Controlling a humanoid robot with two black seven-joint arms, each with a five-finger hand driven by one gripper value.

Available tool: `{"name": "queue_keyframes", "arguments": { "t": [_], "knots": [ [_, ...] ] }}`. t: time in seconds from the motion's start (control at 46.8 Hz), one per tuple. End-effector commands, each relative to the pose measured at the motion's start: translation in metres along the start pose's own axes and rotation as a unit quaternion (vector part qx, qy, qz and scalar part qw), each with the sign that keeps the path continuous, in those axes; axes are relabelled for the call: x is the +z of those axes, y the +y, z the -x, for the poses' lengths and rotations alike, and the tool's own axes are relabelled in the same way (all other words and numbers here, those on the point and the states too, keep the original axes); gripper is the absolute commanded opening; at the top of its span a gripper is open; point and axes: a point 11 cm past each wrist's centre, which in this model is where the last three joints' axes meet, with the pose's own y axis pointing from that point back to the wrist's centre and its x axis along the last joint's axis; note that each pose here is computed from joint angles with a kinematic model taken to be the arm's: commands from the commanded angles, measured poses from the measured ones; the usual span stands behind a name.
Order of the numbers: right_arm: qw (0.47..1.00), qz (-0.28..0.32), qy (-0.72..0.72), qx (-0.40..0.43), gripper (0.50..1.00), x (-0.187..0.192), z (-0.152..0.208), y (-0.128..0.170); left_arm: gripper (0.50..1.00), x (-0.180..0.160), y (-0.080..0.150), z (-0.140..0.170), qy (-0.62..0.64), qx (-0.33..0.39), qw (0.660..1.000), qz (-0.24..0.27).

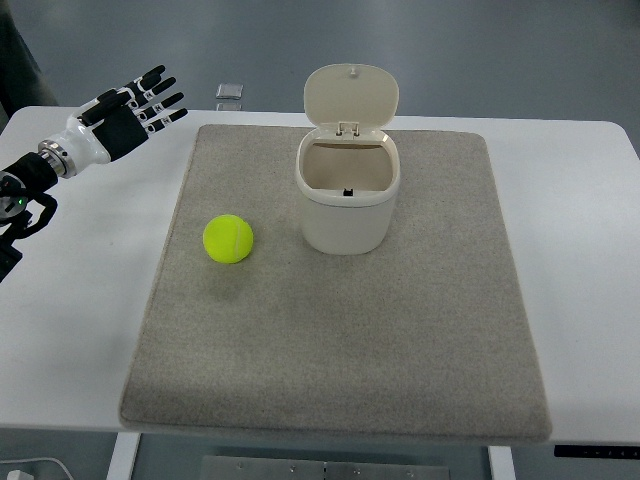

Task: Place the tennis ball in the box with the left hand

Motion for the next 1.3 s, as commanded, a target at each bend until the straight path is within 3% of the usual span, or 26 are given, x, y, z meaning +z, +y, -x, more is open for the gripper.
{"name": "queue_keyframes", "arguments": {
  "t": [0.0,0.513,0.962,1.283],
  "knots": [
    [1.0,0.0,0.0,0.0,0.938,0.0,0.0,0.0,0.992,0.001,0.0,-0.001,-0.001,0.001,1.0,0.0],
    [1.0,0.0,0.0,0.0,0.938,0.0,0.0,0.0,0.992,0.024,0.003,-0.01,-0.017,0.029,0.999,0.015],
    [1.0,0.0,0.0,0.0,0.938,0.0,0.0,0.0,0.992,0.02,0.003,-0.003,-0.055,0.018,0.998,-0.013],
    [1.0,0.0,0.0,0.0,0.938,0.0,0.0,0.0,0.994,0.038,0.028,-0.003,-0.126,0.011,0.991,-0.041]
  ]
}}
